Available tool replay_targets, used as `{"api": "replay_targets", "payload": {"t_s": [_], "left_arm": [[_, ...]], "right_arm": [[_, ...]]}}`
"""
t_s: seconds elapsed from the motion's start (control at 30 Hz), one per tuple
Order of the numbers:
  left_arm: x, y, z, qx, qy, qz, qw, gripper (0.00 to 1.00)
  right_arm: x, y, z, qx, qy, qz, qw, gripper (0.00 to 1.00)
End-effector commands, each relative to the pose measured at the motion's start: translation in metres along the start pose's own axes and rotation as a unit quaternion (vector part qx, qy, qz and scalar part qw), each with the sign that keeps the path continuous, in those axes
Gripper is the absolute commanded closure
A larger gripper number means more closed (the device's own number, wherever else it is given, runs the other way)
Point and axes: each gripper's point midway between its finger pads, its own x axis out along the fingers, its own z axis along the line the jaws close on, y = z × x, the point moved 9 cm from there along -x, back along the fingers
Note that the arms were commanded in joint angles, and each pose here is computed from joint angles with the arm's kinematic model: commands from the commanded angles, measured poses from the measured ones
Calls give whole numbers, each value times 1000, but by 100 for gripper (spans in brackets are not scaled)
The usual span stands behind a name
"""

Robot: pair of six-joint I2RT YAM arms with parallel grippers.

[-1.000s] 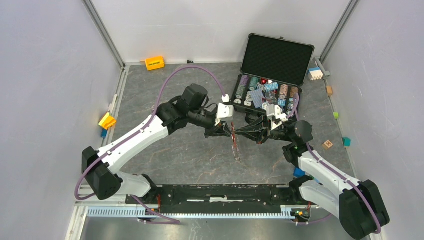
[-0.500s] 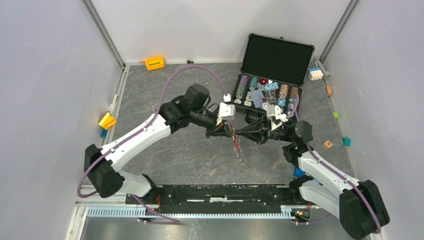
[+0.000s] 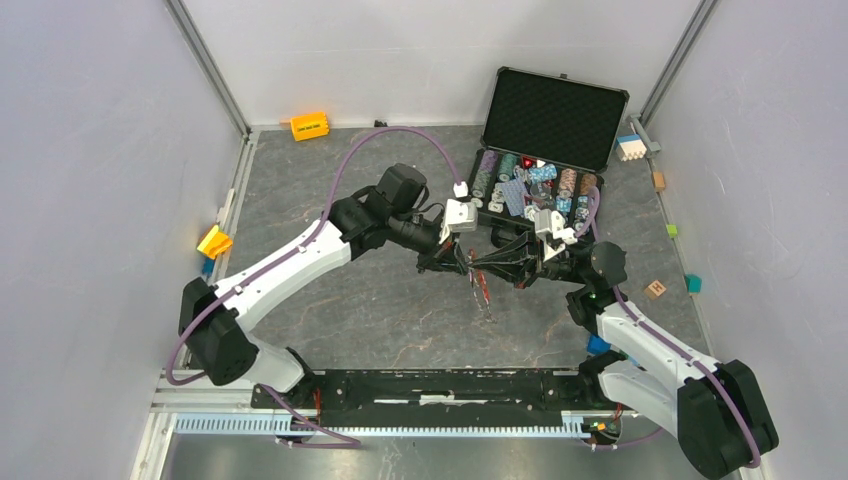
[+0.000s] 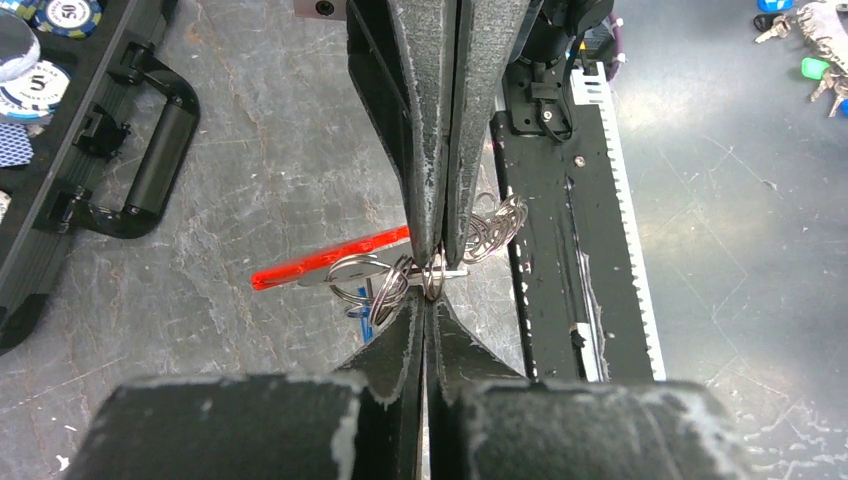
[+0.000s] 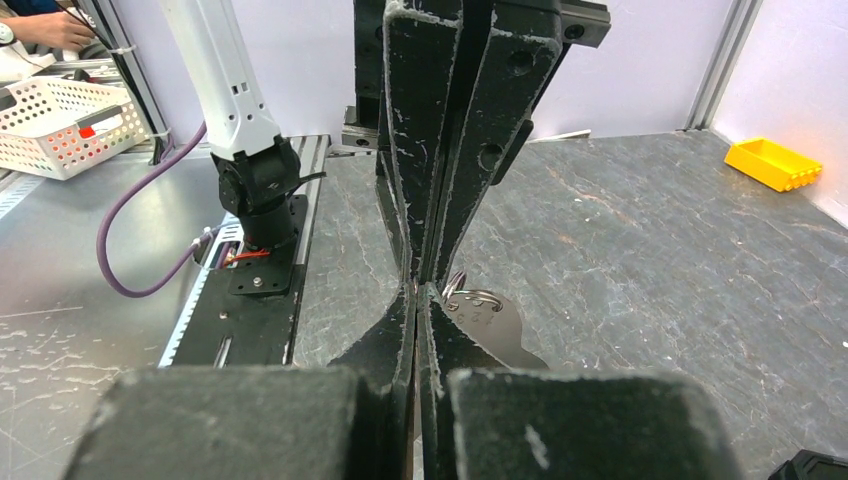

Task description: Put the keys on the keyring

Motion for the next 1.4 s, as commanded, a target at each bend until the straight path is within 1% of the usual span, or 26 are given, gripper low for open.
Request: {"api": "replay_targets", "payload": {"t_s": [0.0, 0.37, 0.63, 0.93, 1.2, 1.37], "left_arm": [[2, -21, 1, 4, 21, -32, 999, 98], [4, -31, 2, 17, 46, -47, 998, 94], [6, -39, 7, 18, 48, -52, 997, 84], [8, -45, 11, 15, 48, -55, 997, 81], [4, -47, 12, 22, 35, -48, 998, 72], [-9, -47, 7, 54, 7, -34, 998, 65]], "right_arm": [[1, -7, 2, -31, -6, -17, 999, 100], [1, -5, 2, -28, -8, -15, 999, 100], [1, -3, 2, -26, -9, -14, 1000, 100], [1, -2, 3, -24, -10, -12, 1000, 100], [1, -2, 2, -29, -9, -13, 999, 100], [1, -3, 2, -34, -9, -10, 999, 100]]}}
